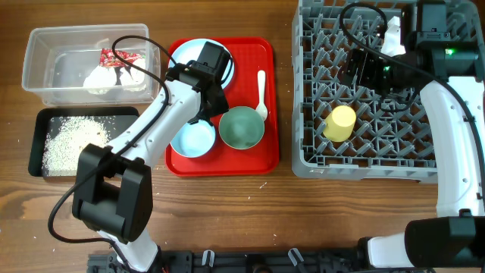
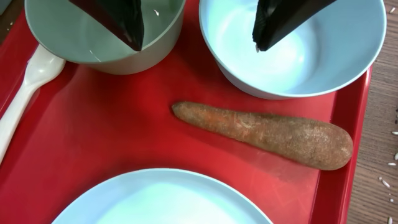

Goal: Sort waste into correct bins and load items into the dishwasher rack
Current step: 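Return the empty bowl to the red tray and release, then grasp the brown carrot scrap on the red tray with the left gripper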

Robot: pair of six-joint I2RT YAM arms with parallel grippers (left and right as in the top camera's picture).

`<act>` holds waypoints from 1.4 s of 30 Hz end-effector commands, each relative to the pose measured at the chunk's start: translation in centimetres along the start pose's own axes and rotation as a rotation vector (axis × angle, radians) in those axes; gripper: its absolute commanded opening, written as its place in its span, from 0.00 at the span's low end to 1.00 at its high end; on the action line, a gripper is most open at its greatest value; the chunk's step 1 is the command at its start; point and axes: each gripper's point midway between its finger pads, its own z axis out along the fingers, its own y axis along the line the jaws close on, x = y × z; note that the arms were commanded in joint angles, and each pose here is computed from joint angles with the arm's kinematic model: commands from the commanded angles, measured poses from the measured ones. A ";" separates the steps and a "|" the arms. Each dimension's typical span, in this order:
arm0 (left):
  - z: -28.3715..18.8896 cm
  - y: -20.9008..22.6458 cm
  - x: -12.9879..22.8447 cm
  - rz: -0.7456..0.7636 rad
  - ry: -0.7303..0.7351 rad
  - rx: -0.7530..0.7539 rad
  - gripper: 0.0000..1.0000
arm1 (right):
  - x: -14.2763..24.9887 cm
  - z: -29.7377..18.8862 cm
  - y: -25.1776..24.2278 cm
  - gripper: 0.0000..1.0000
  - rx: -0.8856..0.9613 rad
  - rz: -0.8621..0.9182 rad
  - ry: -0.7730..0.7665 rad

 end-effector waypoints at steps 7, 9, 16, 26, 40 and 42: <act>0.2 0.7 0.2 -0.015 0.009 -0.036 0.57 | -0.4 -0.4 0.7 1.00 -0.030 0.014 -0.018; 0.2 0.7 0.2 -0.014 0.013 -0.040 0.54 | -0.5 -0.4 0.7 1.00 -0.031 0.017 -0.020; 0.2 0.9 0.4 -0.013 0.018 -0.045 0.51 | -0.8 -0.4 0.8 1.00 -0.034 0.030 -0.033; 0.8 1.5 1.1 -0.007 0.049 -0.073 0.51 | -0.9 -0.5 1.6 1.00 -0.080 0.028 -0.032; 1.6 2.0 1.3 0.031 0.065 -0.089 0.52 | -0.7 -0.4 2.1 1.00 -0.085 0.015 -0.029; 1.7 2.4 0.9 0.043 0.066 -0.091 0.52 | -0.6 -0.3 2.9 1.00 -0.095 -0.006 -0.029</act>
